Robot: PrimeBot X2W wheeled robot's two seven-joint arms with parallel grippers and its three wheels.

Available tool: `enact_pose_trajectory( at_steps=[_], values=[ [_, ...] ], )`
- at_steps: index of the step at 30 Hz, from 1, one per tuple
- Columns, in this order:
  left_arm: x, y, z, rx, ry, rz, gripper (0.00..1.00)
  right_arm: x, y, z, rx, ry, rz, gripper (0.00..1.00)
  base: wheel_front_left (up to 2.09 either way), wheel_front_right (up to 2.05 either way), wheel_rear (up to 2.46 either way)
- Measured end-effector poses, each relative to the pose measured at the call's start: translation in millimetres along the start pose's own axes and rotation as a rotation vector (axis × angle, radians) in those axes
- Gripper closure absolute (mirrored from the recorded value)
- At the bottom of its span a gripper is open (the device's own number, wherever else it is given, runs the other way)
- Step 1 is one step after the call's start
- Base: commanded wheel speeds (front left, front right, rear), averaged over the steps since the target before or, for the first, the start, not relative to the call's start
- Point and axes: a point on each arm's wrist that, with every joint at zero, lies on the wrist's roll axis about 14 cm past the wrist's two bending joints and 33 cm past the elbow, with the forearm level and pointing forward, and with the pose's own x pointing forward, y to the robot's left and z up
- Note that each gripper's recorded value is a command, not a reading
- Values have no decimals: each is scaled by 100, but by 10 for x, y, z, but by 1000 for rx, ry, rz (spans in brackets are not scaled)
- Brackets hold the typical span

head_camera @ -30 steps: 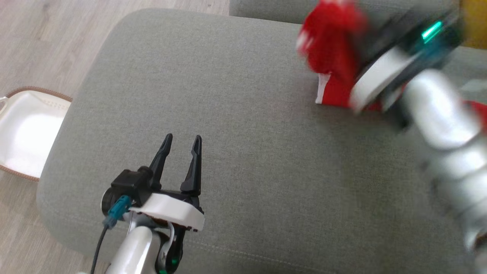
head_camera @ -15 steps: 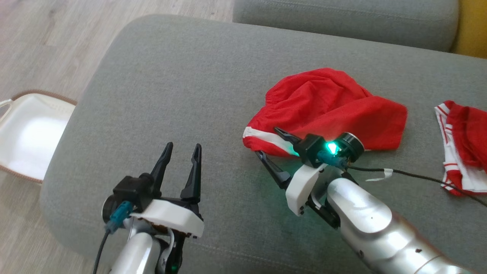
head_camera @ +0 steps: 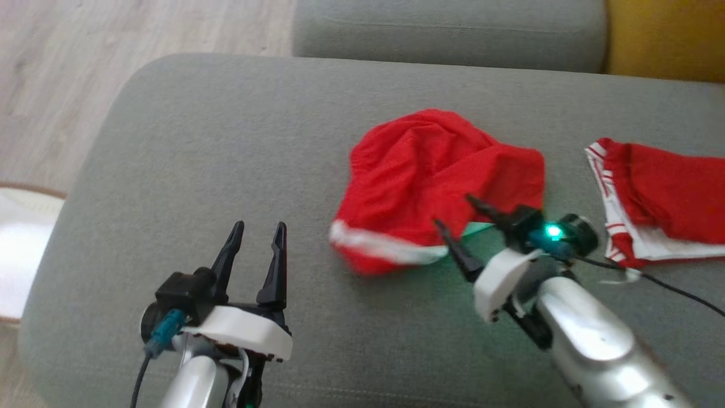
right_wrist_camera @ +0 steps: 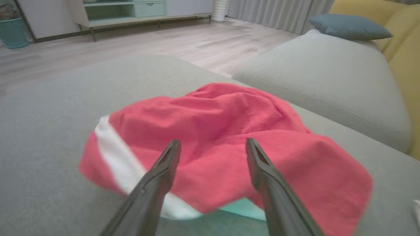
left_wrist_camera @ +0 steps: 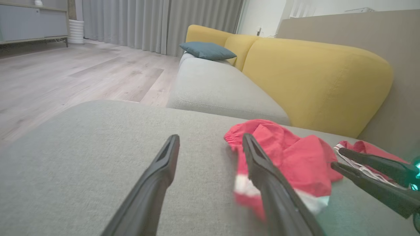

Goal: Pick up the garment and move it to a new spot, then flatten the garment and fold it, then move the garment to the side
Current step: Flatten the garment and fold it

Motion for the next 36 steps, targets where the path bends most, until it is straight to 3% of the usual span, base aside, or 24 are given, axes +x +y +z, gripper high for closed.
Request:
enact_pose_trajectory(
  at_steps=[6, 12, 18, 26, 30, 36],
  values=[
    [79, -91, 46, -5, -16, -31, 0, -266, -349, 9, 45, -28, -126, 0, 0, 0, 0],
    [129, -217, 67, -5, -24, -73, 0, -680, -764, -23, 140, -92, -321, 0, 0, 0, 0],
    [155, -261, 24, -8, -12, -89, 0, -954, -775, -297, 297, -104, -450, 0, 0, 0, 0],
    [146, -246, -87, -11, 21, -89, 0, -798, -875, -337, 384, -84, -460, 0, 0, 0, 0],
    [107, -140, -151, -6, 43, -56, 0, -545, -988, -469, 518, -7, -446, 0, 0, 0, 0],
    [88, 6, -167, 5, 52, -12, 0, -293, -1067, -690, 599, 102, -424, 0, 0, 0, 0]
  ],
)
